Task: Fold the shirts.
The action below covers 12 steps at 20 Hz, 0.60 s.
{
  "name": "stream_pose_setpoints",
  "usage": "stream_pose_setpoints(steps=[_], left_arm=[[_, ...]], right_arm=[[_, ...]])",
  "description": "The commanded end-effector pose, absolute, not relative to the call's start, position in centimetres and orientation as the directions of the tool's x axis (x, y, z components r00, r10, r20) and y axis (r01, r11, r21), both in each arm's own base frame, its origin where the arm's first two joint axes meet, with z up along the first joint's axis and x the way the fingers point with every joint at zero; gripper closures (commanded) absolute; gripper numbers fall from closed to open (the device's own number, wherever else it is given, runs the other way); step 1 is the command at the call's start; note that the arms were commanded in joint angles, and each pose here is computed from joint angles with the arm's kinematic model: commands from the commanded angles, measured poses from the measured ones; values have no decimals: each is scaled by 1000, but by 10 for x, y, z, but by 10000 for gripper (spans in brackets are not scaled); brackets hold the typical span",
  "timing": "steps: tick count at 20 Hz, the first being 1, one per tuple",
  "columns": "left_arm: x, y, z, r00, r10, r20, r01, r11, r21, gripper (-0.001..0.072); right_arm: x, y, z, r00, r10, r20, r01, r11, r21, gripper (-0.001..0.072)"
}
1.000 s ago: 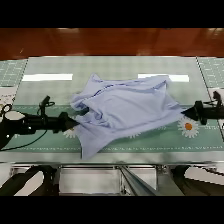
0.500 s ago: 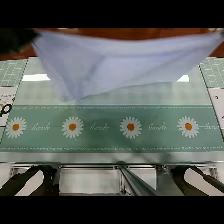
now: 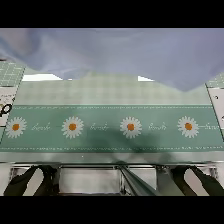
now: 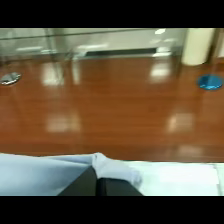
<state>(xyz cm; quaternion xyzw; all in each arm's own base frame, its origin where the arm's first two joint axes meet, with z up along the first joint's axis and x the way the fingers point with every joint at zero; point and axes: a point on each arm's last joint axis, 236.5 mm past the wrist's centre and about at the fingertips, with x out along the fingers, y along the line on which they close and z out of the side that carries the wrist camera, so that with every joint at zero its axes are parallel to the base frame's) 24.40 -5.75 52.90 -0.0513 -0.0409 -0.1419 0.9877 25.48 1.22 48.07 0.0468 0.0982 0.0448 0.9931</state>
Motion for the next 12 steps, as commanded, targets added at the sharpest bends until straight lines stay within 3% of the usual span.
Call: stream_pose_setpoints(steps=[1, 4, 7, 12], left_arm=[[173, -29, 535, 992, 3, 127, -5, 1000, 20, 686], [134, -23, 525, 992, 42, 120, -48, 998, 43, 685], [128, -5, 496, 998, 63, 9, -63, 998, -25, 685], [209, -1, 407, 957, 6, -290, -36, 994, -100, 685]], right_arm=[[189, 13, 494, 990, -31, -136, 34, 999, 19, 692], [163, 22, 477, 984, -20, -177, 22, 1000, 8, 692], [162, 13, 440, 960, -31, -278, 45, 998, 43, 692], [224, 14, 352, 874, 82, -478, -8, 988, 154, 692]])
